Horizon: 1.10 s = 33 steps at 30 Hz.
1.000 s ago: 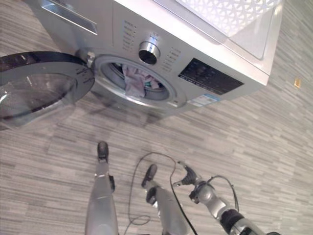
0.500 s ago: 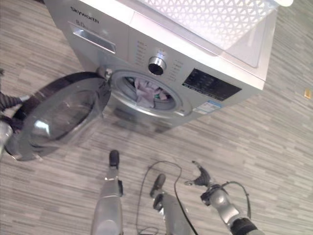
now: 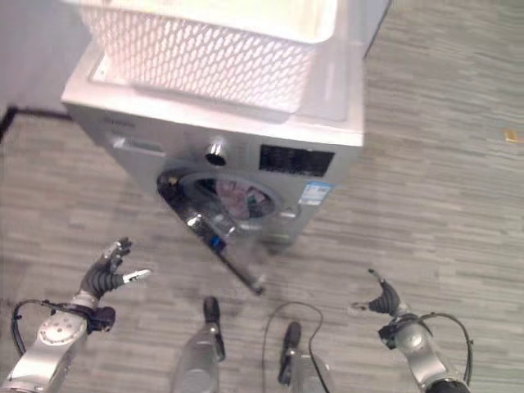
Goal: Grab the laundry basket,head to the washer,open it,put in the laundry and shut it.
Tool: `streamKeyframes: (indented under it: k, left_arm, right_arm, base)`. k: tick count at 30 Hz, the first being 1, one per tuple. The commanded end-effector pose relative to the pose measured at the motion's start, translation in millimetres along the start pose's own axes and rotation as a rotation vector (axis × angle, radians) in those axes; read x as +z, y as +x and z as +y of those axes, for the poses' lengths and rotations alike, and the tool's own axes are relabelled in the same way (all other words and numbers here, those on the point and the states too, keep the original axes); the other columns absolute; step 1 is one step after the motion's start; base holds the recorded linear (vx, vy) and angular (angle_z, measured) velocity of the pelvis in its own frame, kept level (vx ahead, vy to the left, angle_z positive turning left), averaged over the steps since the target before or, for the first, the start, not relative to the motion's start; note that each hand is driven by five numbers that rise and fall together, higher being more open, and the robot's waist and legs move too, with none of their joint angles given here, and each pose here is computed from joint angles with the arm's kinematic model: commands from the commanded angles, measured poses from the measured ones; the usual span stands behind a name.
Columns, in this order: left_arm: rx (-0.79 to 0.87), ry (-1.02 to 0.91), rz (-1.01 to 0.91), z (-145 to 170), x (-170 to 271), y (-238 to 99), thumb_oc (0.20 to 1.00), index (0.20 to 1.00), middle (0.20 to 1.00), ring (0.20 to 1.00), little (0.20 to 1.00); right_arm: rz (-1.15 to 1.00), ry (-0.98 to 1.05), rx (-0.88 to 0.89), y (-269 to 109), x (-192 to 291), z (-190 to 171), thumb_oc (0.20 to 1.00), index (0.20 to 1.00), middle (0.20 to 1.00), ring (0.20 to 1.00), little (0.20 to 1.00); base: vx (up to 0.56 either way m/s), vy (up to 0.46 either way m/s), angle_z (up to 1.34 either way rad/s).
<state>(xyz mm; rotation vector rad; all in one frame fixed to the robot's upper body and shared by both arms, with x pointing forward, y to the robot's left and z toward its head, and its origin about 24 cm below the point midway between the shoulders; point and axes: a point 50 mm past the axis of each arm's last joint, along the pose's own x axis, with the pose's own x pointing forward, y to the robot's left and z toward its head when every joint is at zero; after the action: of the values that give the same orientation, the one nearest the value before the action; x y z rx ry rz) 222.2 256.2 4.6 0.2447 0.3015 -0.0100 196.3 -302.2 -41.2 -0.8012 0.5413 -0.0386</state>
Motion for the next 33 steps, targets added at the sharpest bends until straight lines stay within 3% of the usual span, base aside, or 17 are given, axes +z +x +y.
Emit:
streamKeyframes:
  k: [1, 2, 6, 11, 12, 13, 15, 16, 17, 19, 20, 23, 29, 30, 32, 33]
  left_arm:
    - [-0.18, -0.064, -0.206, -68, 56, 45, 1.0, 1.0, 1.0, 1.0, 1.0]
    - [-0.182, -0.065, -0.208, -69, 56, 46, 1.0, 1.0, 1.0, 1.0, 1.0]
    - [-0.376, -0.346, -0.458, -167, 154, 57, 1.0, 1.0, 1.0, 1.0, 1.0]
    - [-0.41, -0.357, -0.621, -143, 166, 28, 1.0, 1.0, 1.0, 1.0, 1.0]
    - [-0.406, -0.336, -0.634, -132, 159, 22, 1.0, 1.0, 1.0, 1.0, 1.0]
    - [-0.387, -0.308, -0.551, -107, 121, 10, 1.0, 1.0, 1.0, 1.0, 1.0]
    - [-0.363, -0.293, -0.506, -95, 103, 3, 1.0, 1.0, 1.0, 1.0, 1.0]
    - [-0.305, -0.205, -0.411, -72, 68, -8, 1.0, 1.0, 1.0, 1.0, 1.0]
    - [-0.304, -0.205, -0.41, -71, 67, -8, 1.0, 1.0, 1.0, 1.0, 1.0]
    - [-0.234, -0.113, -0.212, -41, 12, -24, 1.0, 1.0, 1.0, 1.0, 1.0]
    - [-0.233, -0.113, -0.212, -41, 12, -24, 1.0, 1.0, 1.0, 1.0, 1.0]
    - [-0.062, -0.028, -0.01, -11, -42, -37, 1.0, 1.0, 1.0, 1.0, 1.0]
    - [0.072, 0.025, 0.193, -2, -92, -43, 1.0, 1.0, 1.0, 1.0, 1.0]
    - [0.138, 0.03, 0.305, -3, -115, -47, 1.0, 1.0, 1.0, 1.0, 1.0]
    - [0.158, 0.046, 0.357, -5, -125, -51, 1.0, 1.0, 1.0, 1.0, 1.0]
    - [0.224, 0.017, 0.526, -13, -152, -62, 1.0, 1.0, 1.0, 1.0, 1.0]
  right_arm:
    - [0.032, 0.008, 0.001, 1, -6, 9, 1.0, 1.0, 1.0, 1.0, 1.0]
    - [0.033, 0.008, -0.002, 1, -6, 9, 1.0, 1.0, 1.0, 1.0, 1.0]
    - [0.123, 0.041, 0.063, -17, -28, 46, 1.0, 1.0, 1.0, 1.0, 1.0]
    - [0.15, 0.111, 0.071, -26, -35, 61, 1.0, 1.0, 1.0, 1.0, 1.0]
    - [0.156, 0.127, 0.084, -30, -37, 66, 1.0, 1.0, 1.0, 1.0, 1.0]
    - [0.163, 0.133, 0.121, -34, -39, 76, 1.0, 1.0, 1.0, 1.0, 1.0]
    - [0.161, 0.128, 0.143, -36, -40, 81, 1.0, 1.0, 1.0, 1.0, 1.0]
    - [0.146, 0.125, 0.198, -40, -38, 92, 1.0, 1.0, 1.0, 1.0, 1.0]
    - [0.146, 0.125, 0.2, -40, -38, 93, 1.0, 1.0, 1.0, 1.0, 1.0]
    - [0.117, 0.107, 0.276, -44, -35, 104, 1.0, 1.0, 1.0, 1.0, 1.0]
    - [0.116, 0.107, 0.277, -44, -35, 104, 1.0, 1.0, 1.0, 1.0, 1.0]
    - [0.076, 0.114, 0.332, -45, -25, 116, 1.0, 1.0, 1.0, 1.0, 1.0]
    - [0.095, 0.077, 0.365, -44, -27, 129, 1.0, 1.0, 1.0, 1.0, 1.0]
    - [0.125, 0.06, 0.371, -44, -30, 134, 1.0, 1.0, 1.0, 1.0, 1.0]
    - [0.146, 0.052, 0.373, -44, -33, 137, 1.0, 1.0, 1.0, 1.0, 1.0]
    - [0.186, 0.053, 0.372, -44, -34, 144, 1.0, 1.0, 1.0, 1.0, 1.0]
  base:
    - [0.06, -0.067, 0.05]
    - [-0.03, -0.046, 0.13]
    - [0.03, -0.072, 0.05]
    - [0.01, -0.02, -0.04]
    - [0.01, 0.017, 0.12]
    - [0.01, 0.017, 0.15]
    - [0.01, 0.02, 0.08]
    - [0.01, 0.022, 0.15]
    - [0.01, 0.02, 0.18]
    - [0.0, 0.023, 0.31]
    - [-0.02, 0.02, 0.52]
    - [-0.06, 0.012, 0.62]
    - [-0.06, 0.003, 0.29]
    - [-0.04, -0.016, 0.45]
    - [-0.04, -0.025, 0.32]
    - [-0.03, -0.025, 0.15]
